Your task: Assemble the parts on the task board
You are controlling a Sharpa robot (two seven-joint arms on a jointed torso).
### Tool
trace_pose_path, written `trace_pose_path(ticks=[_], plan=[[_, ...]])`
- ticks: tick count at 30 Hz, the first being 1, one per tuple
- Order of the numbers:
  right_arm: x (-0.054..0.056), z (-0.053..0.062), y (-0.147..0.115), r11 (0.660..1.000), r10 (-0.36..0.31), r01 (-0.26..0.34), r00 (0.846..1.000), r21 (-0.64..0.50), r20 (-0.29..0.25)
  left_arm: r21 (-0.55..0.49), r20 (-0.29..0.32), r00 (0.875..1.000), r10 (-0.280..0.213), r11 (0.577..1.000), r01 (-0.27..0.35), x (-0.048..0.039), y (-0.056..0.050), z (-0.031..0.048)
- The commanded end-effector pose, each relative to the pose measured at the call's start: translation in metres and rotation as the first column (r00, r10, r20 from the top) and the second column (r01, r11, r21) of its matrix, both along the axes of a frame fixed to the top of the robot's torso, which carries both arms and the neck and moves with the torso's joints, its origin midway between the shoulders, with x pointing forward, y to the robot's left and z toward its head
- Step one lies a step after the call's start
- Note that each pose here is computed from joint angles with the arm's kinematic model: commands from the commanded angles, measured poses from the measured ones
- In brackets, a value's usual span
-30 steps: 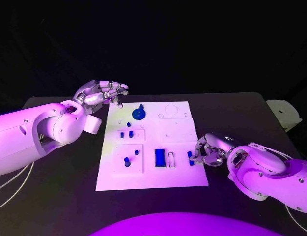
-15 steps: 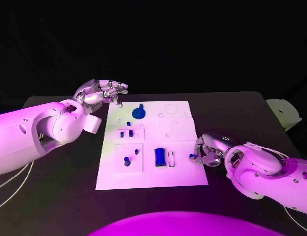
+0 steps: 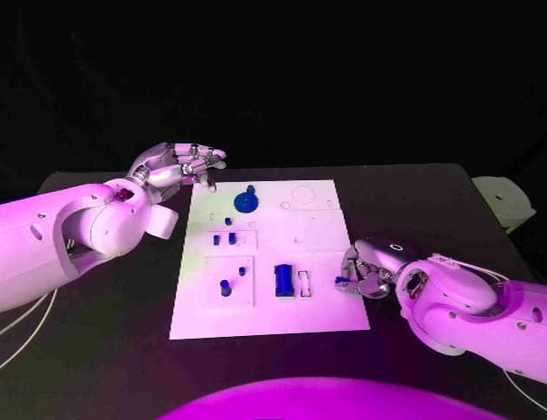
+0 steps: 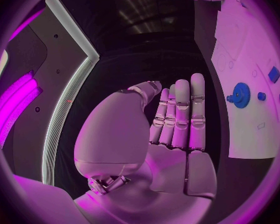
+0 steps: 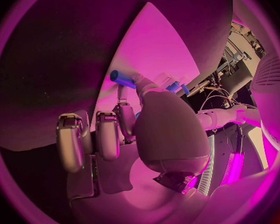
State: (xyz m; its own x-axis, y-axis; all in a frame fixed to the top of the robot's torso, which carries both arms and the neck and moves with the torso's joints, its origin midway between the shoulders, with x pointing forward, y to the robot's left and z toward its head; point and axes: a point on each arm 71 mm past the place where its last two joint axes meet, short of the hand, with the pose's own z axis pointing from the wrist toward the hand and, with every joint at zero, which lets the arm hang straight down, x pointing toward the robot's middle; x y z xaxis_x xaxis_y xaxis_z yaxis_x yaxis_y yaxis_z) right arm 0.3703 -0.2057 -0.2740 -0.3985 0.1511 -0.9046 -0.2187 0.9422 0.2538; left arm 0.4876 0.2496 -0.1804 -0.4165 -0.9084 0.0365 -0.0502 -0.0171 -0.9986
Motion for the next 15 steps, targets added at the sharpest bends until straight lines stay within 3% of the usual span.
trace_pose_path(ticks=[1,15], plan=[[-0.0056,-0.0088,-0.0018,0.993,0.051,-0.055,0.998,-0.103,-0.032,-0.010,0.002,1.000,-0.009,1.000,0.009,-0.0007,-0.0014,0.0010],[-0.0122,-0.0016,-0.0040,0.988,0.088,-0.086,0.996,-0.125,0.010,-0.007,-0.001,1.000,-0.005,1.000,0.005,-0.0007,0.0005,0.0008]])
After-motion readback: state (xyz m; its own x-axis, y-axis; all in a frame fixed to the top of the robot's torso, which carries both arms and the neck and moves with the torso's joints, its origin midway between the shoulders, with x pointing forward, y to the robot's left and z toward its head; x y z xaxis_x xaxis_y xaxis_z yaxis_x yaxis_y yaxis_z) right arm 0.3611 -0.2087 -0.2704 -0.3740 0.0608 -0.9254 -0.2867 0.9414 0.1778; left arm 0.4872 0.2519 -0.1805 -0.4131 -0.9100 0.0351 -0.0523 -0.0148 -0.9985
